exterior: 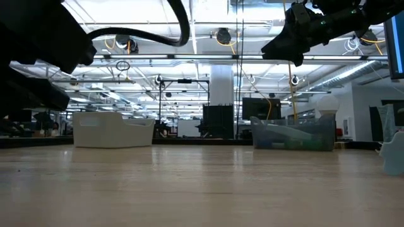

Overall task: Pick and place Stapler, Stapler remover, tape
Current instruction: Put the yellow stapler into the black bin

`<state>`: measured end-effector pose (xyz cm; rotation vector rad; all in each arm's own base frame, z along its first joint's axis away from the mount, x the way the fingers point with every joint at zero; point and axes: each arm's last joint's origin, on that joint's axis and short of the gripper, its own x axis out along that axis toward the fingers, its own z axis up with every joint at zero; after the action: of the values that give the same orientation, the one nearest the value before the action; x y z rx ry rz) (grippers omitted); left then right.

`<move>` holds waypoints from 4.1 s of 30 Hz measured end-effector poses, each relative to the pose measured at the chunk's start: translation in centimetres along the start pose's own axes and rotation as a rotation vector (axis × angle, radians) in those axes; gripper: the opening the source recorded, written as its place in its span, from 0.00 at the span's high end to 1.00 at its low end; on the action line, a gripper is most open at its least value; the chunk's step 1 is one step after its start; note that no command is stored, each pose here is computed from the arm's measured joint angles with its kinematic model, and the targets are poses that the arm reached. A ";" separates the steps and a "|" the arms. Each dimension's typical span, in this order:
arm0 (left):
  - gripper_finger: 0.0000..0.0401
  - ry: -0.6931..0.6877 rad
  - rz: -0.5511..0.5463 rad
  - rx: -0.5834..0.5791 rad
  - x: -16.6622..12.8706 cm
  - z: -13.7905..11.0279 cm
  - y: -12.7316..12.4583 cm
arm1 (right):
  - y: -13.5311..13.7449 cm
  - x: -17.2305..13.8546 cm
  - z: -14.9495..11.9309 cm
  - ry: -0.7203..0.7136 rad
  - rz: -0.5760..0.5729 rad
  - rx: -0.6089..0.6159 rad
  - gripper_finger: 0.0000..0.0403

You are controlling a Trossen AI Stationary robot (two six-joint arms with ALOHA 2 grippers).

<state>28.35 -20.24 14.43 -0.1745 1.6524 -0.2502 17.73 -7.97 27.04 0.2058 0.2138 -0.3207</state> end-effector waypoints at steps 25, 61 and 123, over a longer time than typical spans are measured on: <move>0.62 0.064 -0.069 -0.057 0.1 -0.2 0.0 | 0.2 0.0 0.4 -0.035 0.057 -0.007 0.68; 0.86 -0.308 0.023 -0.161 -5.9 3.5 6.4 | 0.2 0.0 0.4 -0.034 0.056 -0.001 0.68; 0.82 -1.586 -0.037 -0.225 -24.3 6.1 17.1 | 4.6 5.7 0.4 -0.196 0.534 0.154 0.31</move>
<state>37.41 2.20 32.75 -0.4277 0.0913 0.0818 24.59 -5.43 26.78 0.3709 -0.0639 0.1747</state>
